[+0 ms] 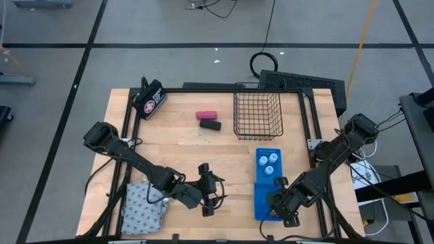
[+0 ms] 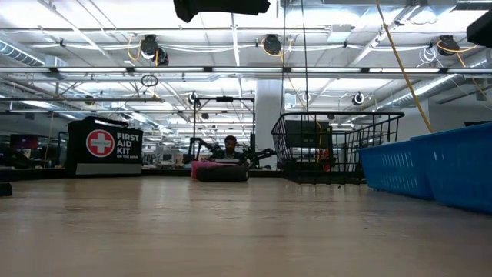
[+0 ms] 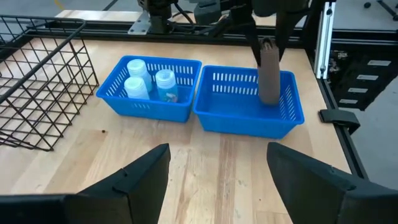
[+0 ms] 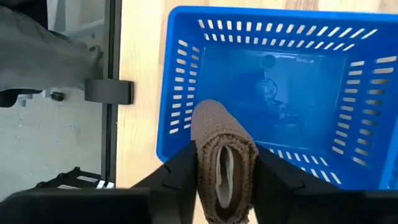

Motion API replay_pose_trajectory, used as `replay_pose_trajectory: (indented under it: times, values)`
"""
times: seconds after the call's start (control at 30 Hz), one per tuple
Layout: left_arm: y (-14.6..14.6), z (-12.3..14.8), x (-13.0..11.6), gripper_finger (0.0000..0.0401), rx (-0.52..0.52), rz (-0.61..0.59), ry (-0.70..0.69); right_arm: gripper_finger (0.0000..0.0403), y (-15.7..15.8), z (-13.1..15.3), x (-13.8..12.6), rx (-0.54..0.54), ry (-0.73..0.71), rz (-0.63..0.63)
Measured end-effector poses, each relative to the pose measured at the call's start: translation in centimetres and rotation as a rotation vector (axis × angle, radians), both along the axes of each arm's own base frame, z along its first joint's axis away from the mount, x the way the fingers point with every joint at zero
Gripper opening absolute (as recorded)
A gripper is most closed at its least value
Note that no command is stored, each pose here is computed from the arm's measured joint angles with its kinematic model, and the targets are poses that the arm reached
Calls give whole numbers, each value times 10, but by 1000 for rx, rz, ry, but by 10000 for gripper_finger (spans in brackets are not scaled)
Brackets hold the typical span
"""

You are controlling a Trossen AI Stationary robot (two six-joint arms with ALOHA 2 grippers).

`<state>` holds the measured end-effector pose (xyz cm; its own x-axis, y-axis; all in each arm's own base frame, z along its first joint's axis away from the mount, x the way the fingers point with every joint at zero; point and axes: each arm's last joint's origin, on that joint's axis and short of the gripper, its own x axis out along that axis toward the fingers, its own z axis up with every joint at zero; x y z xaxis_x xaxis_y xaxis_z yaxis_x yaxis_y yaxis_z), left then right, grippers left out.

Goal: Pick & Place Medicine items
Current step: Put the brown bandage into the bottom blue basket

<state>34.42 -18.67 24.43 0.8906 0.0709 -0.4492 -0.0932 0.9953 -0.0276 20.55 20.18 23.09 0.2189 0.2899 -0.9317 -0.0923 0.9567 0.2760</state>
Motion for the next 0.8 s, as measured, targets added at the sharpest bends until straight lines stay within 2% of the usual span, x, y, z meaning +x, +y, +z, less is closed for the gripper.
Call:
replay_pose_trajectory:
  times: [0.17,0.37,0.53,0.8]
  values:
    - [0,0,0,264,2,-1,2,150,-3,-8,-3,-20,19,-1]
    - [0,0,0,269,3,-1,2,174,-8,-15,-3,-33,44,-36]
    - [0,0,0,267,2,-1,2,180,-8,-15,-2,-41,29,2]
    - [0,0,0,255,2,-1,3,180,-10,-14,2,-32,11,-6]
